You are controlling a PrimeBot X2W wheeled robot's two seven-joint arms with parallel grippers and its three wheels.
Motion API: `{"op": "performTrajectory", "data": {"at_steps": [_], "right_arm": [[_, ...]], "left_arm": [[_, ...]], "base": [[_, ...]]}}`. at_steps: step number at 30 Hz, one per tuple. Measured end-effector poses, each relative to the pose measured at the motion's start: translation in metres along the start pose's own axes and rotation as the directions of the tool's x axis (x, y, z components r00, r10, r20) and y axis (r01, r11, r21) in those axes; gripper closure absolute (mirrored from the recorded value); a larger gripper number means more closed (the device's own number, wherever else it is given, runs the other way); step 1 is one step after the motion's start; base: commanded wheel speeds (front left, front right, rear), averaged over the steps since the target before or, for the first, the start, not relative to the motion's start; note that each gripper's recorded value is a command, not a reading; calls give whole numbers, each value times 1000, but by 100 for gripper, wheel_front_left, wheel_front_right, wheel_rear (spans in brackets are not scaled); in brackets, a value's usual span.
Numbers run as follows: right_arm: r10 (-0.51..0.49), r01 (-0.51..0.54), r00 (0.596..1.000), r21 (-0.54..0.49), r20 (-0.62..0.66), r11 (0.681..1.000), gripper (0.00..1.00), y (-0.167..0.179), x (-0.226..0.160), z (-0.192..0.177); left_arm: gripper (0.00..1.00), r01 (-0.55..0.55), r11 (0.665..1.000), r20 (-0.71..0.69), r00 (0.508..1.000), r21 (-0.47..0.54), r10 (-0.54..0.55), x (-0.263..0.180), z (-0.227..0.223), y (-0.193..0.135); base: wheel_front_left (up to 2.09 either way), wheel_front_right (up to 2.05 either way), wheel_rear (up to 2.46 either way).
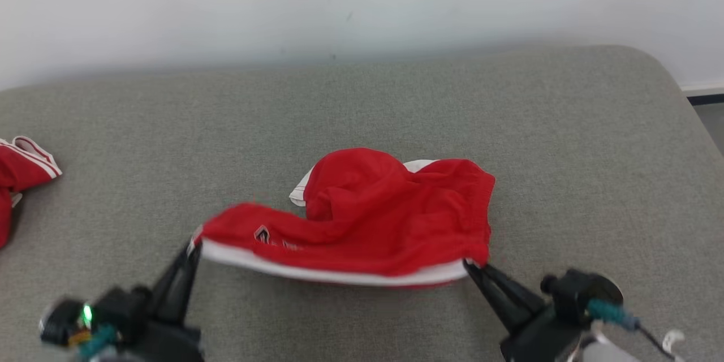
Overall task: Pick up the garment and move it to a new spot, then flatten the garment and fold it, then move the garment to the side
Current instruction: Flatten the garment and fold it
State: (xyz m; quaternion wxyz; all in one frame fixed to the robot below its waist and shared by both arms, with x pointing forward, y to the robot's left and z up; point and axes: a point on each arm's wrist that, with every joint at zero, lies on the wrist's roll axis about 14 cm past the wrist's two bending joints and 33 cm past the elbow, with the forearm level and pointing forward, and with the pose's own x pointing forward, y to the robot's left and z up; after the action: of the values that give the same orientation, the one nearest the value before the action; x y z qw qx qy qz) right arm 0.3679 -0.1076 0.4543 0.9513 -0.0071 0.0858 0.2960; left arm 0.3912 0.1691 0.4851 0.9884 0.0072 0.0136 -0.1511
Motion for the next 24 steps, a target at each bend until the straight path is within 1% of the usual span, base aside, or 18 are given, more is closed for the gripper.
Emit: {"op": "performTrajectory", "data": {"at_steps": [1,3,6,7,11,15,17,20,23,24], "right_arm": [[7,-8,1000,16,22,1000,100,0,6,9],[6,-12,998,87,65,996,100,-5,19,29],[15,-33,989,121,145,992,100,-19,43,74],[21,-42,985,116,170,992,100,-25,50,90],[54,-83,974,124,219,989,100,-41,83,143],[60,-110,962,175,266,978,100,-62,117,192],[64,-117,958,179,279,977,100,-71,133,210],[43,-108,949,196,313,975,100,-91,156,238],[17,-88,945,204,326,975,100,-112,175,256],[14,-80,946,193,323,978,100,-118,181,260]], "left_arm": [[100,20,999,27,999,37,-21,10,13,3],[100,57,993,82,994,104,-66,32,39,7],[100,97,977,151,980,189,-127,65,79,14],[100,109,970,170,974,216,-147,76,92,15],[100,102,963,263,950,251,-169,123,155,31],[100,84,962,329,929,259,-169,167,208,45],[100,78,949,336,924,307,-185,185,225,48],[100,54,933,342,921,356,-184,211,242,57],[100,14,937,372,915,350,-153,233,259,73],[100,5,929,370,916,369,-152,239,261,76]], "base": [[0,0,0],[0,0,0],[0,0,0],[0,0,0],[0,0,0],[0,0,0],[0,0,0],[0,0,0],[0,0,0],[0,0,0]]}}
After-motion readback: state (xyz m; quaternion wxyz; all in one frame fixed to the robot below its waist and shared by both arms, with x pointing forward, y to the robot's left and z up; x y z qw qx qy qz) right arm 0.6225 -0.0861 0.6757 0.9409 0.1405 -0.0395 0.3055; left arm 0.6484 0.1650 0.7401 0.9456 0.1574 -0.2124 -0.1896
